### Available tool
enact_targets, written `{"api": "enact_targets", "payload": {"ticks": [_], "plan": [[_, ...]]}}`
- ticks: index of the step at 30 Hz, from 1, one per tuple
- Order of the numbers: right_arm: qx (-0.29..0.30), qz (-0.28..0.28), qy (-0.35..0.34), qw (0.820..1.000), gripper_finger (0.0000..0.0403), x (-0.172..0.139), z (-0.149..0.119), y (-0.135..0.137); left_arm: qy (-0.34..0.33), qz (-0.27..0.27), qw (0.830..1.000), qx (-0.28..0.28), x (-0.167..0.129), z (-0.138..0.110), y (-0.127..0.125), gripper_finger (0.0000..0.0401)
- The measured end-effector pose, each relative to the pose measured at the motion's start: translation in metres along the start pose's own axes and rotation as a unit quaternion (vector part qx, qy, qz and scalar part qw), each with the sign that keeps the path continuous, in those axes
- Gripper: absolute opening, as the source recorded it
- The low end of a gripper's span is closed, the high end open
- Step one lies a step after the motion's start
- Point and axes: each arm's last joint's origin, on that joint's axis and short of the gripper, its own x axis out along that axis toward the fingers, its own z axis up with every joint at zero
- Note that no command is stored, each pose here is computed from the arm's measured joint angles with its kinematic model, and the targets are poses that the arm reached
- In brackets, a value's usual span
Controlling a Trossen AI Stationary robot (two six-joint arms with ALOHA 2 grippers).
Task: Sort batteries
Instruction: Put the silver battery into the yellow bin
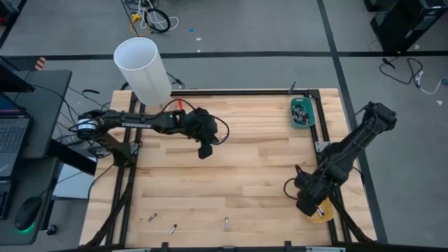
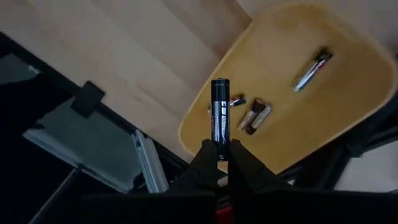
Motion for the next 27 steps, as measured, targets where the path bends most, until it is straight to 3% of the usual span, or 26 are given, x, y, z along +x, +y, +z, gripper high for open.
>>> {"api": "enact_targets", "payload": {"ticks": [7, 15, 17, 22, 27], "plan": [[0.082, -0.007, 0.003, 0.997, 0.0035, 0.028, 0.001, -0.009, 0.004, 0.000, 1.000, -0.003, 0.000, -0.001, 0.000, 0.0030], [0.134, -0.035, -0.005, 0.990, 0.0125, 0.031, 0.002, -0.017, 0.011, 0.002, 1.000, -0.004, 0.000, -0.002, 0.000, 0.0030], [0.135, -0.029, -0.008, 0.990, 0.0146, 0.030, 0.003, -0.016, 0.021, 0.024, 0.999, -0.011, 0.000, -0.004, 0.001, 0.0030], [0.128, 0.015, -0.078, 0.989, 0.0179, 0.019, 0.015, -0.007, 0.052, 0.051, 0.996, -0.054, -0.001, -0.011, 0.003, 0.0030], [0.111, 0.058, -0.213, 0.969, 0.0184, -0.003, 0.048, 0.000, 0.075, 0.016, 0.995, -0.065, -0.001, -0.015, 0.001, 0.0030]]}}
